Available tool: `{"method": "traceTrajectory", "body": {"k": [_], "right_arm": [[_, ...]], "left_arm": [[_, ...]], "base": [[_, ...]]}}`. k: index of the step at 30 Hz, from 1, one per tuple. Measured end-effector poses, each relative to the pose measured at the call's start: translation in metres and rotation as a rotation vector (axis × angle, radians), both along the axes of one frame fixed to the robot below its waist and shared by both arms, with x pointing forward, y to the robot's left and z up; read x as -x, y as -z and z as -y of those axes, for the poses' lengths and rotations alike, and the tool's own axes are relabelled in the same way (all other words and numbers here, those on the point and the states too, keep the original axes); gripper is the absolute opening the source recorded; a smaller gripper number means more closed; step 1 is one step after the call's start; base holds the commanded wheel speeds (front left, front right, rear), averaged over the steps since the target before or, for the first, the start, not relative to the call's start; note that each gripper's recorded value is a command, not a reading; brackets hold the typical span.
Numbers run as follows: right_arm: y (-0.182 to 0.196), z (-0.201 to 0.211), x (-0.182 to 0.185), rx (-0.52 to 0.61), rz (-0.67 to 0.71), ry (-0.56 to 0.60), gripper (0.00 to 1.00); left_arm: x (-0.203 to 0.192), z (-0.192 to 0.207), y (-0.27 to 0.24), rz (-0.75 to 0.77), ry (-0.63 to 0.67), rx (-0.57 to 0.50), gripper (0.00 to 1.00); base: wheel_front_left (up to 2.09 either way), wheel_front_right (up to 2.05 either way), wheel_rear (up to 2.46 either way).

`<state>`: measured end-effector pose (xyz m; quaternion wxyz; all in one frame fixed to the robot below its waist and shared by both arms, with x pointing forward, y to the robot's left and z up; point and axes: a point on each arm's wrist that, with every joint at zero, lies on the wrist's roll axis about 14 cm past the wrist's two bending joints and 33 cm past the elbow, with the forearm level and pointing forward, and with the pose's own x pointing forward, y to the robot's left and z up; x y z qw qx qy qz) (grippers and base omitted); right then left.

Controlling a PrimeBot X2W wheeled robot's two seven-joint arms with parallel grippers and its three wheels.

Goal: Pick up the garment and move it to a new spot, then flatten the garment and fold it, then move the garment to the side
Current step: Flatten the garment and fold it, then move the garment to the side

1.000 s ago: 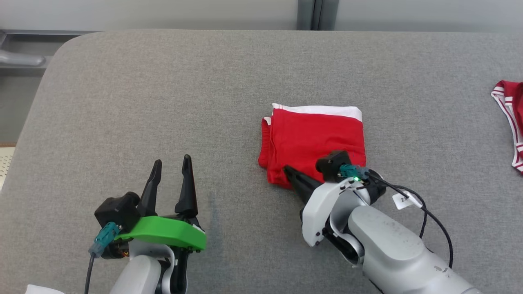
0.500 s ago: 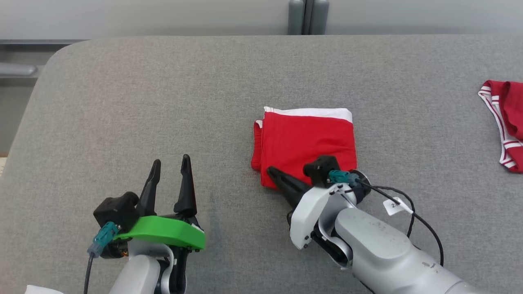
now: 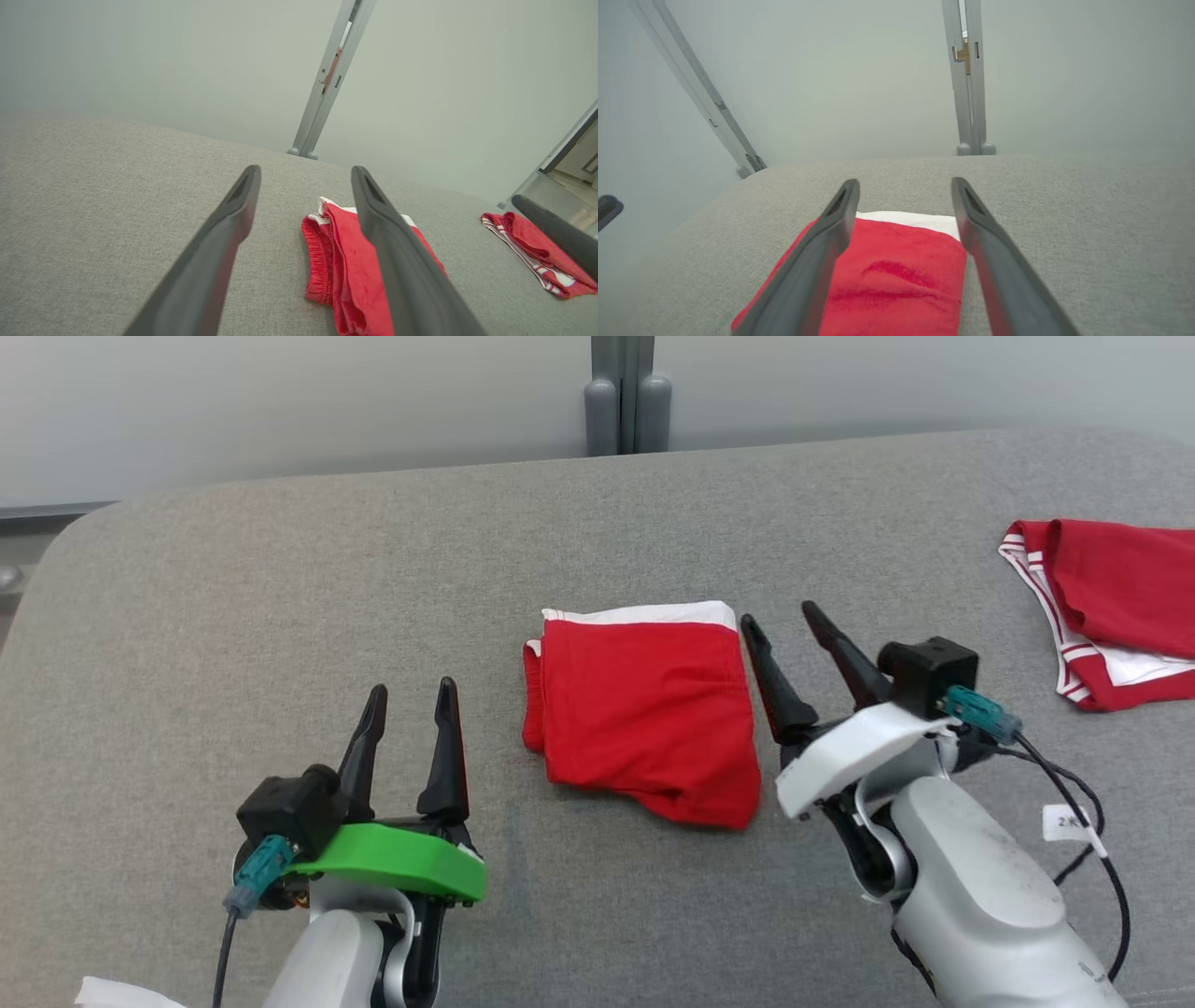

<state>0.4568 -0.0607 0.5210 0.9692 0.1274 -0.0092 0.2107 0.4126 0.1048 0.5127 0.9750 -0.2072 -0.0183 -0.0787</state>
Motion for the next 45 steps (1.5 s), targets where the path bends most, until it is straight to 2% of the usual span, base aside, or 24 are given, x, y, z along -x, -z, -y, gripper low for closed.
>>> {"method": "traceTrajectory", "body": {"k": [6,13,25,45], "right_arm": [[0.000,0.054,0.022,-0.003,0.034,0.175,1.00],[0.013,0.081,0.048,0.040,0.025,0.266,1.00],[0.011,0.081,0.065,0.022,0.030,0.271,1.00],[0.016,0.078,0.065,0.016,0.016,0.265,1.00]], "left_arm": [[0.009,0.000,0.009,-0.018,-0.002,-0.044,1.00],[0.021,-0.010,0.022,-0.046,-0.034,-0.082,1.00],[0.037,-0.021,0.032,-0.071,-0.062,-0.111,1.00],[0.041,-0.023,0.032,-0.076,-0.078,-0.093,1.00]], "base": [[0.00,0.00,0.00],[0.00,0.00,0.00],[0.00,0.00,0.00],[0.00,0.00,0.00]]}}
